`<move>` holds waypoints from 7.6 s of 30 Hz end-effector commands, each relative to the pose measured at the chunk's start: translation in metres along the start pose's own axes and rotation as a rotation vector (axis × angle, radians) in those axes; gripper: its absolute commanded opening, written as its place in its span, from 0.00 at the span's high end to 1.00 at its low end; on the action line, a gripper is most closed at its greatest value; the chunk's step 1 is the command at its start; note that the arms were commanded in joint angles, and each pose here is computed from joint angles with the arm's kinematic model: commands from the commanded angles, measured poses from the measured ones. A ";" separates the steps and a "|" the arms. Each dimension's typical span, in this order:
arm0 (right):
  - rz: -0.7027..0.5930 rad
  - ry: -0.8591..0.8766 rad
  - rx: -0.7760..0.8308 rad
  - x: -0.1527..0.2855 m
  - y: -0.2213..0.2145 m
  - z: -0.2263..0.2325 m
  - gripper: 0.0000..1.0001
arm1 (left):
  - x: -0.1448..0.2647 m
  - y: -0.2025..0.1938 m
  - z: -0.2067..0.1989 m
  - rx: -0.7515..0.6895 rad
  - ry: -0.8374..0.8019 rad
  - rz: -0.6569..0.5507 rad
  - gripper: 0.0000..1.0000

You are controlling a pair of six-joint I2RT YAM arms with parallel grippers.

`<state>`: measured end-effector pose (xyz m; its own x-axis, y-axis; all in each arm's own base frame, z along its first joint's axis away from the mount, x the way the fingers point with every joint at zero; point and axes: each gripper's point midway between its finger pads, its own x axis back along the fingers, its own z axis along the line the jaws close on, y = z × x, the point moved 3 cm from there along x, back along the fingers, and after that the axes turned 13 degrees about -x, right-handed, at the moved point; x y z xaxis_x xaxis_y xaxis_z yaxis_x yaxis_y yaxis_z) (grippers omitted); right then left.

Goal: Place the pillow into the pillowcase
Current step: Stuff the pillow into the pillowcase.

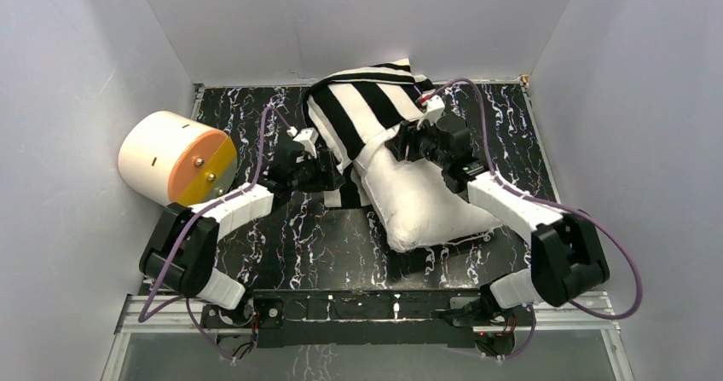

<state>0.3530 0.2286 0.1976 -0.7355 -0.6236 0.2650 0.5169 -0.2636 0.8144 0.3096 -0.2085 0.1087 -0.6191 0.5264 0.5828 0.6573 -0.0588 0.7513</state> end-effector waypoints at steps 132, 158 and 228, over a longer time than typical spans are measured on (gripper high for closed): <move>0.053 0.017 0.179 0.124 -0.044 0.060 0.12 | 0.038 0.230 0.331 0.046 0.955 -0.281 1.00; -0.011 -0.123 0.082 0.093 0.081 -0.008 0.04 | 0.090 0.231 -0.018 -0.450 0.019 -0.522 0.37; 0.104 -0.078 -0.064 0.011 0.059 -0.071 0.29 | 0.027 0.177 -0.115 -0.457 0.026 -0.394 0.48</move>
<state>0.4243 0.1604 0.1612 -0.7092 -0.5791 0.4020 0.6734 -0.3877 0.6295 0.3640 -0.3567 0.2376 -0.6773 0.6983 0.2316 0.1247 -0.2013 0.9716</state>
